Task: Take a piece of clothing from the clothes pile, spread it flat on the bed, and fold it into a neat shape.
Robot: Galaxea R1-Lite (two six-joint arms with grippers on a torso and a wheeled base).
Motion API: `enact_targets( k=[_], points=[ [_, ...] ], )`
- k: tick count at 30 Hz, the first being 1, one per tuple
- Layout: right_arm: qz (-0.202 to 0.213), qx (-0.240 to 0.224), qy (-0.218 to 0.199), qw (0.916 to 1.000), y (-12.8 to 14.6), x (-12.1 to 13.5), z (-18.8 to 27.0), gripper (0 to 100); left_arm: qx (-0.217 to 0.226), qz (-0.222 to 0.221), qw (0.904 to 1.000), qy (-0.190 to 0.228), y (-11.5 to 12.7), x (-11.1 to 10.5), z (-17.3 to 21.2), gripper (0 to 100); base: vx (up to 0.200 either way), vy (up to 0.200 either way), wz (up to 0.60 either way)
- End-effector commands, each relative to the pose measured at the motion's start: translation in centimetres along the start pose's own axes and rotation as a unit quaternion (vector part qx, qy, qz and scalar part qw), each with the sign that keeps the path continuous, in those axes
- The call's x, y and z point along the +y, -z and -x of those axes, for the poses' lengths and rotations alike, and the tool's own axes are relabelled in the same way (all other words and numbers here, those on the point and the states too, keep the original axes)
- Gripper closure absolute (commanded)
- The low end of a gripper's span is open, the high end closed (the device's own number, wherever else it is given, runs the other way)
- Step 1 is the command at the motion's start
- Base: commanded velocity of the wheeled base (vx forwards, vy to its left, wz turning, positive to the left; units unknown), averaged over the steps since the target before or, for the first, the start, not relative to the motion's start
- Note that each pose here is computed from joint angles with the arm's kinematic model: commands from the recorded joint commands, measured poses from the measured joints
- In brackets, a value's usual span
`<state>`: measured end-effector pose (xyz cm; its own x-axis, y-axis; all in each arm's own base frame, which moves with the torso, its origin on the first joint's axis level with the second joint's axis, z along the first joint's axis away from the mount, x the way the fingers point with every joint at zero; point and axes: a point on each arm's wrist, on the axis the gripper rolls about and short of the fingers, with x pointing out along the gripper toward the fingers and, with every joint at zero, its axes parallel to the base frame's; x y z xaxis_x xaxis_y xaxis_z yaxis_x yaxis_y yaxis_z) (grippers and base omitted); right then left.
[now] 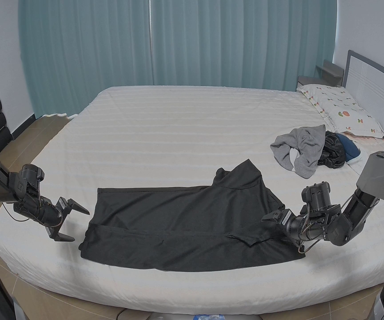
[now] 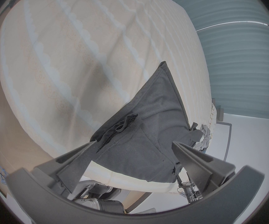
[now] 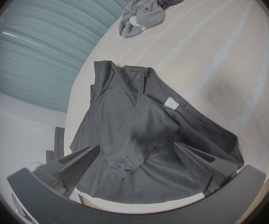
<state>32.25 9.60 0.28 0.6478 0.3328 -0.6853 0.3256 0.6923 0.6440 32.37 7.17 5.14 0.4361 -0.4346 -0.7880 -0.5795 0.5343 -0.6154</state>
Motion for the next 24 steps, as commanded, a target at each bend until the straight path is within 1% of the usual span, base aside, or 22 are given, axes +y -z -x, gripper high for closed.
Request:
enact_targets(
  k=[1,6,7,13,16,24],
  points=[
    [-0.001,0.005,0.007,1.0,0.2,-0.4,-0.6,0,0.0,0.0,1.0,0.0,0.1,0.0,0.1,0,0.0,0.0,0.0],
    [-0.001,0.005,0.008,1.0,0.1,-0.4,-0.9,0,0.0,-0.001,1.0,0.0,0.1,0.0,0.0,0,0.0,0.0,0.0],
    [-0.002,0.004,0.008,1.0,0.1,-0.4,-0.9,100,0.0,-0.001,1.0,0.0,0.1,0.0,0.0,0,0.0,0.0,0.0],
    [-0.001,-0.002,0.012,0.9999,0.1,-0.4,-1.2,100,0.0,-0.001,1.0,0.0,0.1,0.0,0.0,0,0.0,0.0,0.0],
    [0.0,-0.012,0.014,0.9998,-0.1,-0.3,-1.0,100,0.0,-0.002,1.0,0.0,0.1,0.0,0.0,0,0.0,0.0,0.0],
    [0.001,-0.021,-0.002,0.9998,-0.4,0.8,0.6,100,0.001,-0.002,1.0,-0.002,0.2,0.1,0.0,0,0.0,0.0,0.0]
  ],
)
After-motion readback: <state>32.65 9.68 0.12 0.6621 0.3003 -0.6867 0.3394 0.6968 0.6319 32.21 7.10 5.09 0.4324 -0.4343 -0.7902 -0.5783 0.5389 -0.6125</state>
